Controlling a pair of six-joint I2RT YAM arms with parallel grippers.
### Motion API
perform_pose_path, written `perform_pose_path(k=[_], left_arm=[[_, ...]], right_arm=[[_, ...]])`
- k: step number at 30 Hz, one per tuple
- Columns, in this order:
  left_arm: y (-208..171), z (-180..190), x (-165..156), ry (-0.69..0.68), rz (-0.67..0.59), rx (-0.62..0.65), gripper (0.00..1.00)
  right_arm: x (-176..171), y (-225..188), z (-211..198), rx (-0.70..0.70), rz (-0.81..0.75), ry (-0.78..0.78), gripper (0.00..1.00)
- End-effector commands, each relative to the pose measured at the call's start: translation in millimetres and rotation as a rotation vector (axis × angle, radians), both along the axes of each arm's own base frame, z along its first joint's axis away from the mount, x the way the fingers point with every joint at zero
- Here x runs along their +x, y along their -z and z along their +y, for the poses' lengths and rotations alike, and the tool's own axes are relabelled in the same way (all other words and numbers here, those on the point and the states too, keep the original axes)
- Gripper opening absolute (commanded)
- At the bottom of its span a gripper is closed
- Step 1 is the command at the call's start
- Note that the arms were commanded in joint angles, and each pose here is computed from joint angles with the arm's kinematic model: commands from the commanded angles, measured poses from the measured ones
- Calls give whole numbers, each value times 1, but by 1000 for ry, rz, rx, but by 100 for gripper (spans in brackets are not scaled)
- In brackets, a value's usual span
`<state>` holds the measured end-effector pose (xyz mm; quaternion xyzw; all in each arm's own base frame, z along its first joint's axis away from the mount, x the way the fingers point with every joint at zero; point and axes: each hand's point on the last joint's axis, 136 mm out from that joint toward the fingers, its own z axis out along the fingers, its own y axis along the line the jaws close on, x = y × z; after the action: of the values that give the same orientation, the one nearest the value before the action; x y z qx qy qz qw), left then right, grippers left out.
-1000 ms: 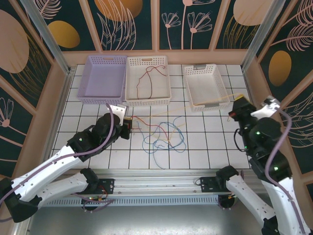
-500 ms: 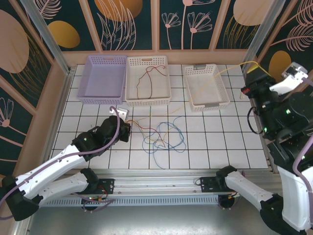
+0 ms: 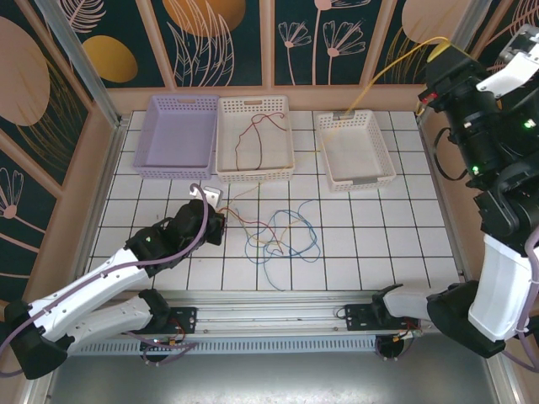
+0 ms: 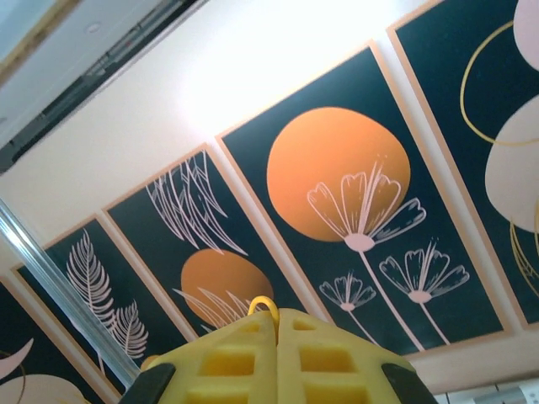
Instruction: Untangle the cables
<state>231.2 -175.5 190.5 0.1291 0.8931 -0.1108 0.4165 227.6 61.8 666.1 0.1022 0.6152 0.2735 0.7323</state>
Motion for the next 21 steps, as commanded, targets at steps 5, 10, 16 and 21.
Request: perform_pose_path(k=[5,10,16,21], left_arm=[[6,0,1,12,6,18,0],[5,0,0,13,5,12,0],[4,0,0,19,0,9,0],[0,3,0,8,-19,2,0]], right_arm=[[-4,3,10,-51,-8,-56,0],[-6,-1,2,-64,-52,-7,0],[19,12,26,-139,-14,-64,0],[37,18,27,-165,-8,-24,0]])
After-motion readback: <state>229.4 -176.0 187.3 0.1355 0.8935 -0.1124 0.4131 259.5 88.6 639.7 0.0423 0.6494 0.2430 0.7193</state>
